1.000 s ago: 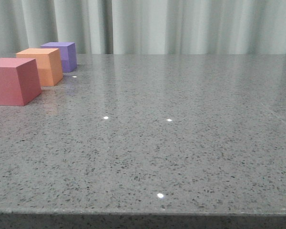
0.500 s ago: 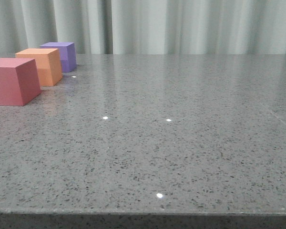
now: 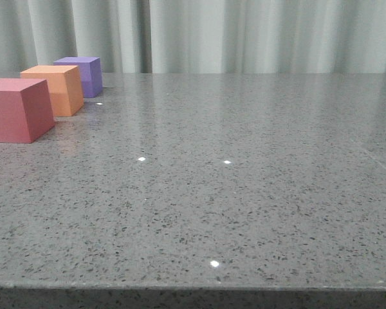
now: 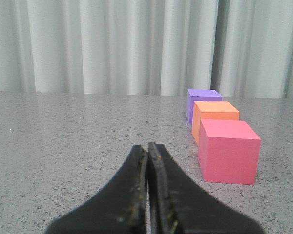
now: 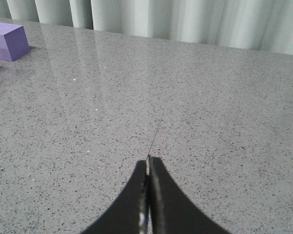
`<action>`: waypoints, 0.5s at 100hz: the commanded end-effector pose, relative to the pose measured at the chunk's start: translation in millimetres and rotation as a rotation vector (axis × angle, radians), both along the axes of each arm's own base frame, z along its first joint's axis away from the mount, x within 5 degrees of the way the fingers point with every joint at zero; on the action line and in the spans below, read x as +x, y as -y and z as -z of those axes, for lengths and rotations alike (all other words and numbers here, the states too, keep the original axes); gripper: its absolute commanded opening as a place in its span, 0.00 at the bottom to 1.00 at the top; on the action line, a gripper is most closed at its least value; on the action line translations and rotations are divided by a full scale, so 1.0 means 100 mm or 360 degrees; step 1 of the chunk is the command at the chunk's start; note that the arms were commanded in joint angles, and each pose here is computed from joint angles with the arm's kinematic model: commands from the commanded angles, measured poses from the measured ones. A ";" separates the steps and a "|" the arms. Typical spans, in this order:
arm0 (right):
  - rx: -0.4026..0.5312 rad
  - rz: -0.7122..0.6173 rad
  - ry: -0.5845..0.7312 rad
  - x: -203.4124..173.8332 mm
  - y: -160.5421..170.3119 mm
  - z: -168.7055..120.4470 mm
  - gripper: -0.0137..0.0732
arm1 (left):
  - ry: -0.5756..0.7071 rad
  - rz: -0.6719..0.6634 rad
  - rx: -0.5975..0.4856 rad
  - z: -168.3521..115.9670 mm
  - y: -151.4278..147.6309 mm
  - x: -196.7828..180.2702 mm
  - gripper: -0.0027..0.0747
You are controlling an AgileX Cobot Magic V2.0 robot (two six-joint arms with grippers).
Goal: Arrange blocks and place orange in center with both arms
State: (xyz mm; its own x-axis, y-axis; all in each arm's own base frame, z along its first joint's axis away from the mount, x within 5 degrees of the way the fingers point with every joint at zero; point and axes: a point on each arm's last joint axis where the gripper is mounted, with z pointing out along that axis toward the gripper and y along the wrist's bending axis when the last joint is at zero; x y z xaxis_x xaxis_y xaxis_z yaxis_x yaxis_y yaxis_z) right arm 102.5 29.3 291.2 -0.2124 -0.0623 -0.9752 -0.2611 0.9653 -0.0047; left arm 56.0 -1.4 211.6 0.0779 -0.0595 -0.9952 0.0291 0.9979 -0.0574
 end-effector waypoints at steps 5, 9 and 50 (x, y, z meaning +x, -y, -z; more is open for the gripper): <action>0.0002 -0.0043 0.0152 0.01 -0.02 -0.12 0.03 | 0.0126 0.0001 -0.0012 0.04 0.00 -0.02 0.01; 0.0003 -0.0043 0.0151 0.01 -0.02 -0.12 0.03 | 0.0126 0.0001 -0.0012 0.04 0.00 -0.02 0.01; 0.0132 0.0087 0.0291 -0.16 0.11 0.00 0.03 | 0.0126 0.0001 -0.0012 0.04 0.00 -0.02 0.01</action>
